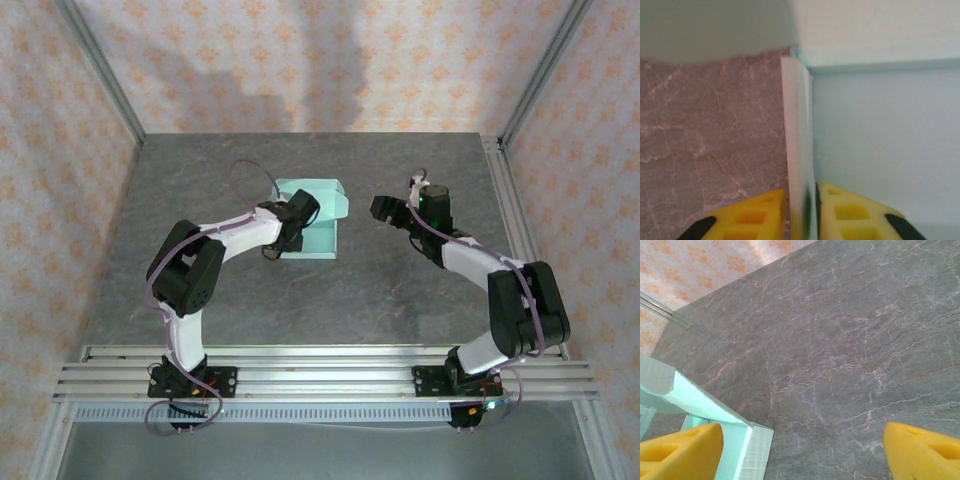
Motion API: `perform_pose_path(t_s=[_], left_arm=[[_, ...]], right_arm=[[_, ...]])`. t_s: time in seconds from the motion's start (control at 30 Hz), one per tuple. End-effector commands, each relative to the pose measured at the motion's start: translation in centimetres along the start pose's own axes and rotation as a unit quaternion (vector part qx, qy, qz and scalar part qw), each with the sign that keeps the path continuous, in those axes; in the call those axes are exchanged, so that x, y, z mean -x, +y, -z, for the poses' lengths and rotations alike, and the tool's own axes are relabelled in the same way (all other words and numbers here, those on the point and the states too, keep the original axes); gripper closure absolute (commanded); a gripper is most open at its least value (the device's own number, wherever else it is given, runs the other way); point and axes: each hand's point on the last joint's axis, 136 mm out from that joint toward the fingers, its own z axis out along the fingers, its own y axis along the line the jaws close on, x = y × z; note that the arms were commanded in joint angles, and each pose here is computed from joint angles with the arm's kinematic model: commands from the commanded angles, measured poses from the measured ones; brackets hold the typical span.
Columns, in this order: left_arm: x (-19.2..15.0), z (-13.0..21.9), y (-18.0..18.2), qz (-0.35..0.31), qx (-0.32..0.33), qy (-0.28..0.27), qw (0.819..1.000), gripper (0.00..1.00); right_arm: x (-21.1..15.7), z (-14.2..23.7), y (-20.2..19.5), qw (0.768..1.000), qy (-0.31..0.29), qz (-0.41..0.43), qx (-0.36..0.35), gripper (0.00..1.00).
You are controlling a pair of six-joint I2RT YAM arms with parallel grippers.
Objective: Fold the paper box
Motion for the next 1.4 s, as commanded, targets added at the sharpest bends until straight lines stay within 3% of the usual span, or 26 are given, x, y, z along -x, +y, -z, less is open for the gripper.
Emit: perform_pose_path(t_s=[0.0,0.17,0.33,0.47,0.57,0.8,1.0,1.23,1.37], left_arm=[[0.1,1.7,0.7,0.010,-0.006,-0.009,1.000,0.74],[0.5,2.9,0.8,0.016,-0.018,-0.021,0.999,0.69],[1.2,4.6,0.3,0.028,-0.054,-0.043,0.997,0.54],[2.1,6.5,0.0,0.034,-0.090,-0.070,0.993,0.31],[3.4,8.3,0.4,0.042,-0.109,-0.107,0.987,0.00],[6.1,11.6,2.4,0.020,-0.149,-0.174,0.973,0.00],[7.6,12.7,5.8,0.008,-0.146,-0.188,0.971,0.00],[6.9,12.8,7.8,0.010,-0.137,-0.195,0.971,0.00],[5.7,12.2,8.2,0.017,-0.137,-0.188,0.972,0.00]], right_arm=[[2.2,0.7,0.9,1.000,-0.026,0.017,0.001,0.17],[2.3,0.7,1.0,1.000,-0.026,0.014,0.006,0.17],[2.4,0.7,1.3,0.999,-0.024,0.021,0.010,0.17],[2.7,1.0,2.1,0.999,-0.021,0.041,0.023,0.17],[2.7,1.5,3.3,0.995,-0.007,0.086,0.045,0.17],[2.0,2.4,6.5,0.970,0.070,0.212,0.099,0.20],[1.7,1.8,8.7,0.930,0.129,0.322,0.122,0.19],[0.5,-0.7,10.5,0.883,0.198,0.397,0.155,0.20],[0.0,-2.1,11.0,0.867,0.231,0.406,0.171,0.29]])
